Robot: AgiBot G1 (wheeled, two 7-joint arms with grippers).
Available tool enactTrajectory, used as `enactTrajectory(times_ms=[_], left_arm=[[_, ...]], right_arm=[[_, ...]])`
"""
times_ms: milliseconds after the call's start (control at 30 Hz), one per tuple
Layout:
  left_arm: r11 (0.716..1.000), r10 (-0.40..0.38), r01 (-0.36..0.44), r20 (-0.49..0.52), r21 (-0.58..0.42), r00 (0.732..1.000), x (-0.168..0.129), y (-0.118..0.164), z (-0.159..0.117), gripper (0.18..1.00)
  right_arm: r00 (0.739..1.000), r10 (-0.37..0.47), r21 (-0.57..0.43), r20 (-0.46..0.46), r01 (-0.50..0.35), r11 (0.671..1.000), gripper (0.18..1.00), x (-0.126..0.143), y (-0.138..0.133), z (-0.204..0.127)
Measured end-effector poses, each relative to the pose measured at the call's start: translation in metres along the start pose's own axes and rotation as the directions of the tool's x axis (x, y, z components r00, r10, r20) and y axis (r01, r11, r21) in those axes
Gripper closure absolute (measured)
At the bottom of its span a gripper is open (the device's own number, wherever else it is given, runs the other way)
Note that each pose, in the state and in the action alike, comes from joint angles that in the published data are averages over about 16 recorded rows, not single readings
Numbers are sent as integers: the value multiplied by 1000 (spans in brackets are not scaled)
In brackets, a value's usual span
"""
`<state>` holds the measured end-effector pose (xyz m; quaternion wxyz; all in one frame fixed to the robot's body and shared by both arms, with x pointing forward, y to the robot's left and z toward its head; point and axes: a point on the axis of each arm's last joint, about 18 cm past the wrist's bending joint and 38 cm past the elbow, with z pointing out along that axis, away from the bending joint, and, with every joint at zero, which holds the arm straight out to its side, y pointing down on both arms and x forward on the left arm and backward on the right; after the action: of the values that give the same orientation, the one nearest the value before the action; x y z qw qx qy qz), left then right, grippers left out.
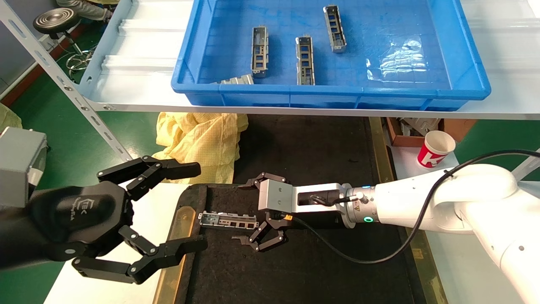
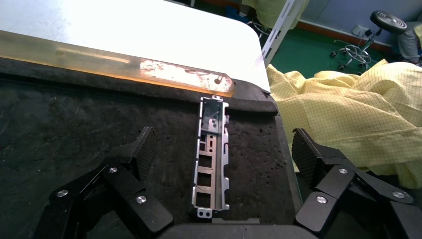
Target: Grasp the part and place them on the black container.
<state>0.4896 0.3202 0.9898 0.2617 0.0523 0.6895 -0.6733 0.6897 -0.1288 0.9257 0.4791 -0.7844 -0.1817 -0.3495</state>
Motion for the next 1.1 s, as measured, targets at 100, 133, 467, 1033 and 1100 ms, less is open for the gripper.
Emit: enactTrajectory(times_ms=[100, 133, 467, 1033, 1100], left_arm=[[1000, 0, 0, 0, 0, 1000, 0, 0, 0, 184], [1000, 0, 0, 0, 0, 1000, 0, 0, 0, 184], [1000, 0, 0, 0, 0, 1000, 0, 0, 0, 184], [1000, 0, 0, 0, 0, 1000, 0, 0, 0, 184], [1000, 0, 0, 0, 0, 1000, 0, 0, 0, 184]], right_arm=[[1000, 0, 0, 0, 0, 1000, 178, 0, 0, 0], [1000, 0, 0, 0, 0, 1000, 178, 0, 0, 0], [1000, 0, 0, 0, 0, 1000, 178, 0, 0, 0], [992, 123, 120, -21, -120, 985, 178, -11, -5, -27], [989, 147, 145, -23, -142, 979, 178, -13, -7, -34]])
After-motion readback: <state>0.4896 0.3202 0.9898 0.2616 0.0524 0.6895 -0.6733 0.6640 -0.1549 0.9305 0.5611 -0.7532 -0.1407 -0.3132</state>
